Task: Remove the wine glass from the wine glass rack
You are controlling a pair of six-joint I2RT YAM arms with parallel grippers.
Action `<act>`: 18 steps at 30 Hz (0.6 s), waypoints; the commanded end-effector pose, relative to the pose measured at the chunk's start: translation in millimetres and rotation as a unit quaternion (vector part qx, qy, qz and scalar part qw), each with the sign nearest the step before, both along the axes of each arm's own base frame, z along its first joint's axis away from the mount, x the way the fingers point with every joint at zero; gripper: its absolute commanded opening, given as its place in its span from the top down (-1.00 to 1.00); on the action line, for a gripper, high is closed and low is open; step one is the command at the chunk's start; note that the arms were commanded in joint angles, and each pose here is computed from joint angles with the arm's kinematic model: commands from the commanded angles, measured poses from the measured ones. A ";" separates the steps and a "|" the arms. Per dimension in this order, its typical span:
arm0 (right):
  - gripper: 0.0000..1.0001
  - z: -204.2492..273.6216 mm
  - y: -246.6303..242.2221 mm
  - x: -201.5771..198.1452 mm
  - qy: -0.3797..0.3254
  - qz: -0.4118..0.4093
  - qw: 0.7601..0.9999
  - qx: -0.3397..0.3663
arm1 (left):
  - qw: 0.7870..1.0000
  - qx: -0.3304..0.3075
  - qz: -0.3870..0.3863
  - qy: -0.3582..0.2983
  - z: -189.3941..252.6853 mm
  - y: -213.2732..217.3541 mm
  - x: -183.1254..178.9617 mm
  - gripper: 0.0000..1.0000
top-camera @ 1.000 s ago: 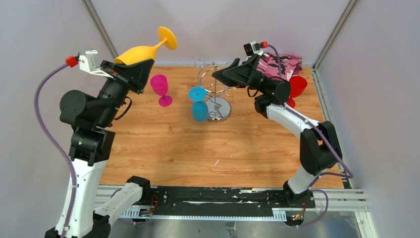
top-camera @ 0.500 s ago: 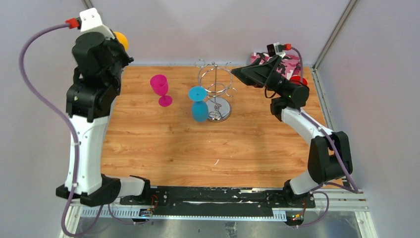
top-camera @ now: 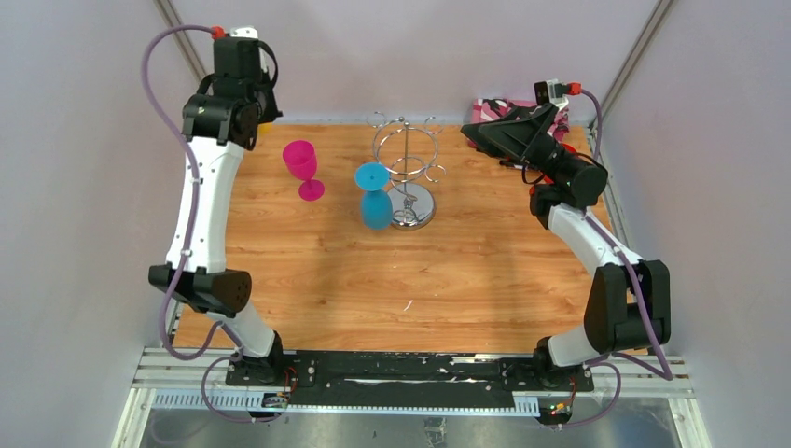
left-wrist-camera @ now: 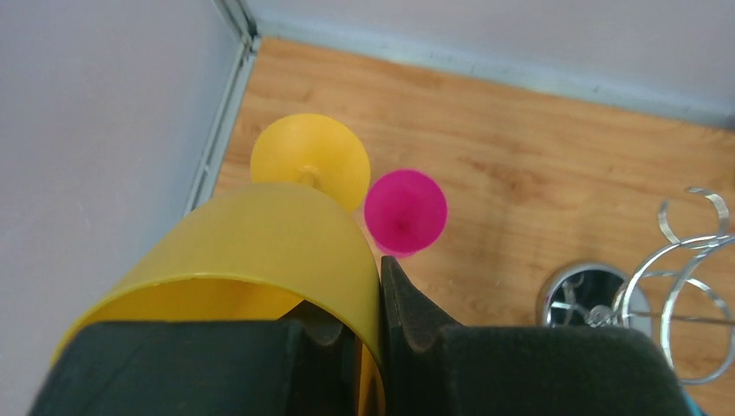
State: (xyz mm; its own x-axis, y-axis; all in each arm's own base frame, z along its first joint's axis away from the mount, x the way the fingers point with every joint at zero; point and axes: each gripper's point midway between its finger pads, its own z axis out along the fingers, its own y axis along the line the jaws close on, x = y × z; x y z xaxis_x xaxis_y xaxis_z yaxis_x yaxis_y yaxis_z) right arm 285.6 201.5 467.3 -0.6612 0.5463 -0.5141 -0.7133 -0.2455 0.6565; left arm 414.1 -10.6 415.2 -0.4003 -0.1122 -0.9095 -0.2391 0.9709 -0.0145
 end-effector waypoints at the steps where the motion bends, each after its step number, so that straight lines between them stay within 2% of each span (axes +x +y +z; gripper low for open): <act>1: -0.56 -4.2 -3.1 -7.0 -0.027 0.001 1.000 -0.012 | 0.996 -0.008 0.006 0.085 -55.6 8.8 6.6 1.00; 11: -0.56 -10.3 -2.5 1.9 -0.017 0.000 1.000 -0.014 | 0.990 -0.048 0.070 0.115 -100.9 59.9 6.0 1.00; 18: -0.56 -13.1 -1.7 4.4 -0.013 0.002 1.000 -0.017 | 0.984 -0.092 0.071 0.138 -148.2 74.8 2.9 1.00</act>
